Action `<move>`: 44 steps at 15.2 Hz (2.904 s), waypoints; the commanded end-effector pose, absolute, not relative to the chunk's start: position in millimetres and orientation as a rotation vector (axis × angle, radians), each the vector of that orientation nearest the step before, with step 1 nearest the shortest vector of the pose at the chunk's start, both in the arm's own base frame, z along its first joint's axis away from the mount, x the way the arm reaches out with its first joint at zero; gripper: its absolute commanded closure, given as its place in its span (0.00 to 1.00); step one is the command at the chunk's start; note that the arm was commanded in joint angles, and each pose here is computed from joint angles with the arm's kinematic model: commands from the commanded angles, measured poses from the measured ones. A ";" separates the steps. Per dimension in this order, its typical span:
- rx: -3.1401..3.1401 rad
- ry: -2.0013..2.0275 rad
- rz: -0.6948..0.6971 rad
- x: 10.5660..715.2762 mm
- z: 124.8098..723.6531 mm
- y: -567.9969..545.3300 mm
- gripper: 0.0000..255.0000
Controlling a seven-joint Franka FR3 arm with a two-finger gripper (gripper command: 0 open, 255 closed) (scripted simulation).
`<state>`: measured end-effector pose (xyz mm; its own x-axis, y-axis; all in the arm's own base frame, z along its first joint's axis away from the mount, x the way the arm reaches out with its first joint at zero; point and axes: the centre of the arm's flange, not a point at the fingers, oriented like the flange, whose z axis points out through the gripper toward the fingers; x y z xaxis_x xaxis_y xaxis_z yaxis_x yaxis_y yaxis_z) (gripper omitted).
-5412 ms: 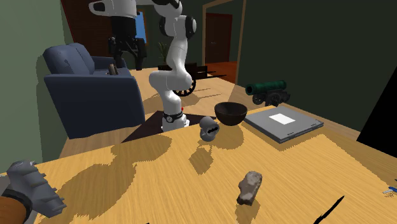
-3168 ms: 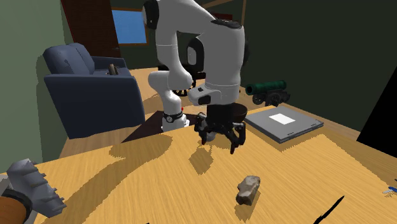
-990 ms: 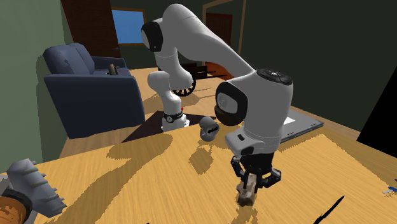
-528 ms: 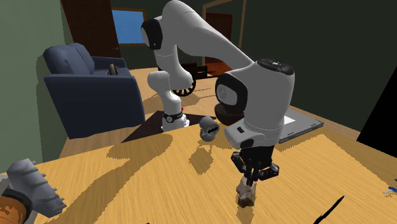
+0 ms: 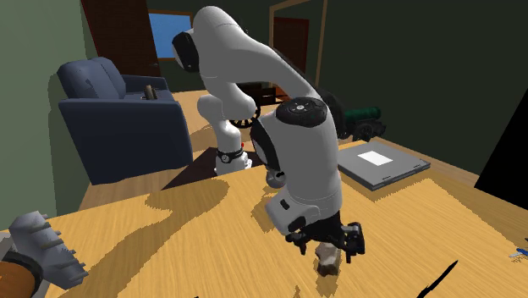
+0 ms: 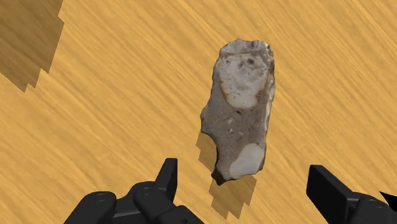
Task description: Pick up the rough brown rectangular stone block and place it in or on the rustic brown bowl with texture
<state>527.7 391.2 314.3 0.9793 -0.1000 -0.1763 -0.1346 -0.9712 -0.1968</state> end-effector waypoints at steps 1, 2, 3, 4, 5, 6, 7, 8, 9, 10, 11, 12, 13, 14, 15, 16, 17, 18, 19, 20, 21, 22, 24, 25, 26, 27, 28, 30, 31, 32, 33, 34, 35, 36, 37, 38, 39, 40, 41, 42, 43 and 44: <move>-2.905 0.159 0.249 527.9 304.3 392.0 0.00; -2.905 0.159 0.249 527.0 299.2 393.2 0.00; -2.905 0.159 0.249 526.2 294.1 394.4 0.00; -2.905 0.159 0.249 525.4 289.1 395.6 0.00; -2.905 0.159 0.249 524.1 281.1 397.5 0.00; -2.905 0.159 0.249 524.0 281.1 397.5 0.00; -2.905 0.159 0.249 524.1 281.1 397.5 0.00; -2.905 0.159 0.249 524.1 281.1 397.5 0.00; -2.905 0.159 0.249 524.1 281.1 397.5 0.00; -2.905 0.159 0.249 524.1 281.1 397.5 0.00; -2.905 0.159 0.249 524.1 281.1 397.5 0.00; -2.905 0.159 0.249 524.1 281.1 397.5 0.00; -2.905 0.159 0.249 524.1 281.1 397.5 0.00; -2.905 0.159 0.249 524.1 281.1 397.5 1.00; -2.905 0.159 0.249 524.1 281.1 397.5 1.00; -2.905 0.159 0.249 524.1 281.1 397.5 1.00; -2.905 0.159 0.249 524.1 281.1 397.5 1.00; -2.905 0.159 0.249 523.9 281.2 397.5 1.00; -2.905 0.159 0.249 524.0 281.2 397.5 1.00; -2.905 0.159 0.249 524.1 281.1 397.5 1.00; -2.905 0.159 0.249 524.0 281.4 397.3 1.00; -2.905 0.159 0.249 524.1 281.4 397.3 1.00; -2.905 0.159 0.249 524.1 286.3 397.5 1.00; -2.905 0.159 0.249 524.0 291.6 397.5 1.00; -2.905 0.159 0.249 524.1 296.9 397.5 1.00; -2.905 0.159 0.249 524.1 302.2 397.5 1.00; -2.905 0.159 0.249 524.1 307.5 397.5 1.00; -2.905 0.159 0.249 524.1 318.0 397.5 1.00; -2.905 0.159 0.249 524.1 323.3 397.5 1.00; -2.905 0.159 0.249 524.1 328.6 397.5 1.00; -2.905 0.159 0.249 524.1 333.9 397.5 1.00; -2.905 0.159 0.249 524.1 339.2 397.5 1.00; -2.905 0.159 0.249 524.1 344.4 397.5 1.00; -2.905 0.159 0.249 524.1 349.7 397.5 1.00; -2.905 0.159 0.249 524.1 355.0 397.5 1.00; -2.905 0.159 0.249 524.1 360.3 397.5 1.00; -2.905 0.159 0.249 524.1 365.6 397.5 1.00; -2.905 0.159 0.249 524.1 370.8 397.5 1.00; -2.905 0.159 0.249 524.1 376.1 397.5 1.00; -2.905 0.159 0.249 524.1 381.4 397.5 1.00; -2.905 0.159 0.249 524.1 386.7 397.5 1.00; -2.905 0.159 0.249 524.1 392.0 397.5 1.00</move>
<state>523.3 398.1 386.6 0.9798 -0.0886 -0.1793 -0.1260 -0.9696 -0.2096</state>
